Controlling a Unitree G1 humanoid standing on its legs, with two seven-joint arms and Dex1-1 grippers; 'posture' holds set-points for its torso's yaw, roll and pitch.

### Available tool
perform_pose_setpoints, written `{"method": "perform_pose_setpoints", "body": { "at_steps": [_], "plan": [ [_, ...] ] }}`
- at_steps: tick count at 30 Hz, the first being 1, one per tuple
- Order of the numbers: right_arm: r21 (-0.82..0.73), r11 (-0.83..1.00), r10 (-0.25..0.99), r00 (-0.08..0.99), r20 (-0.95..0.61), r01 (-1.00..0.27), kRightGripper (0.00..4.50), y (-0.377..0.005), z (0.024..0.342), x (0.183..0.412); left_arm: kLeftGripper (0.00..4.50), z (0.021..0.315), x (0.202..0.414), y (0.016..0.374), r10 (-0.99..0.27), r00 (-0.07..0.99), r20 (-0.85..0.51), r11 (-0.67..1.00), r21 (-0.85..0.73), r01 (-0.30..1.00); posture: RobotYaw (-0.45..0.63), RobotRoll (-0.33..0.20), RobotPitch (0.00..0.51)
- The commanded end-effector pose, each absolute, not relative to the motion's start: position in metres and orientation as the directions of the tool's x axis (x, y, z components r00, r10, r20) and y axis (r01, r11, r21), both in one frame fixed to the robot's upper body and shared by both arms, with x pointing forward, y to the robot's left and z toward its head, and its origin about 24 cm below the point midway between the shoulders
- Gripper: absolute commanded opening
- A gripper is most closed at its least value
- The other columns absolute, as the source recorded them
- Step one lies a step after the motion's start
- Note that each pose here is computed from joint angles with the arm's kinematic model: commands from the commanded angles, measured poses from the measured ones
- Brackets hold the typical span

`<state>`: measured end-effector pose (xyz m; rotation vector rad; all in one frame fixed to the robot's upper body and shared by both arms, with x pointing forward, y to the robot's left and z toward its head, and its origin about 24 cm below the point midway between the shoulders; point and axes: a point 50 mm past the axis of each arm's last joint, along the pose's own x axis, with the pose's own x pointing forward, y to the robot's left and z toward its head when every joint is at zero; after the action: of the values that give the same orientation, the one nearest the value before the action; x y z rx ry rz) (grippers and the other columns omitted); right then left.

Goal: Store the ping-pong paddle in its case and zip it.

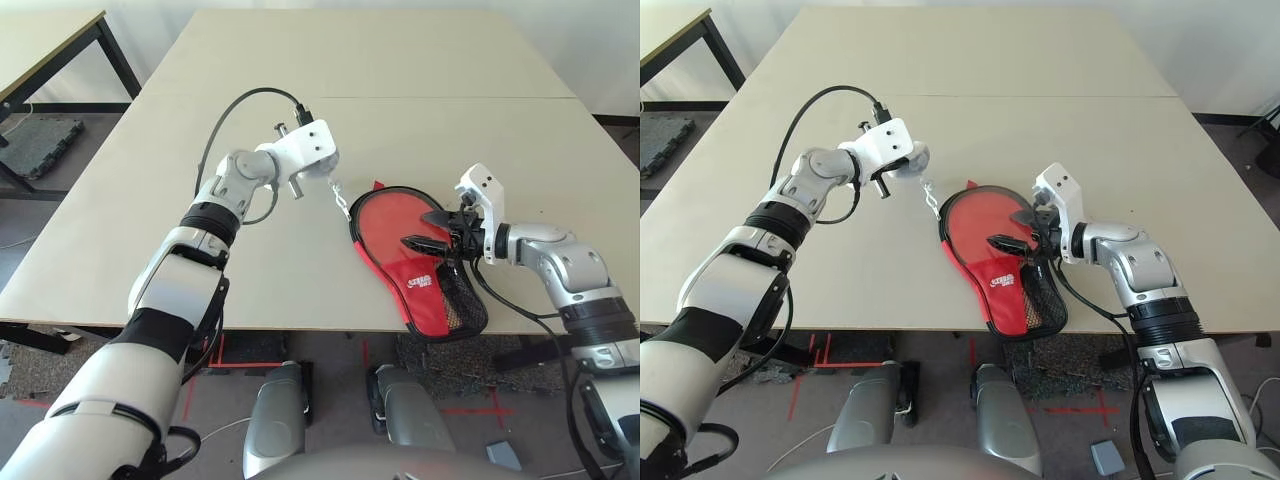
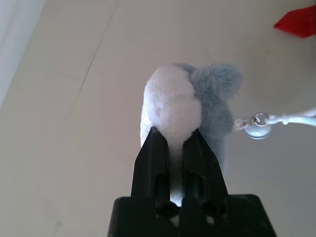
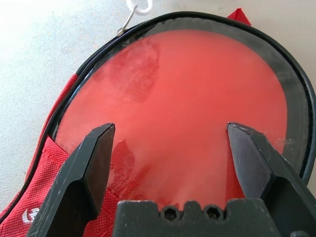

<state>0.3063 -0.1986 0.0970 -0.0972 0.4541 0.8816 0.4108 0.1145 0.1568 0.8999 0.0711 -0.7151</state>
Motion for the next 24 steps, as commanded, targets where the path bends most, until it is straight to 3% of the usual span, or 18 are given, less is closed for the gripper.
{"method": "perform_pose_setpoints", "body": {
  "at_steps": [1, 24],
  "plan": [
    [0.157, 0.651, 0.705, 0.514, -0.488, -0.743, 4.5, -0.198, 0.076, 0.297, 0.02, 0.161, 0.413, 0.108, -0.53, 0.781, -0.332, 0.4, 0.714, 0.575, 0.03, 0.0, 0.127],
    [0.196, 0.659, 0.712, 0.518, -0.473, -0.726, 4.5, -0.19, 0.072, 0.277, 0.02, 0.18, 0.408, 0.032, -0.607, 0.787, -0.111, 0.383, 0.826, 0.412, -0.07, 0.0, 0.161]
  ]
}}
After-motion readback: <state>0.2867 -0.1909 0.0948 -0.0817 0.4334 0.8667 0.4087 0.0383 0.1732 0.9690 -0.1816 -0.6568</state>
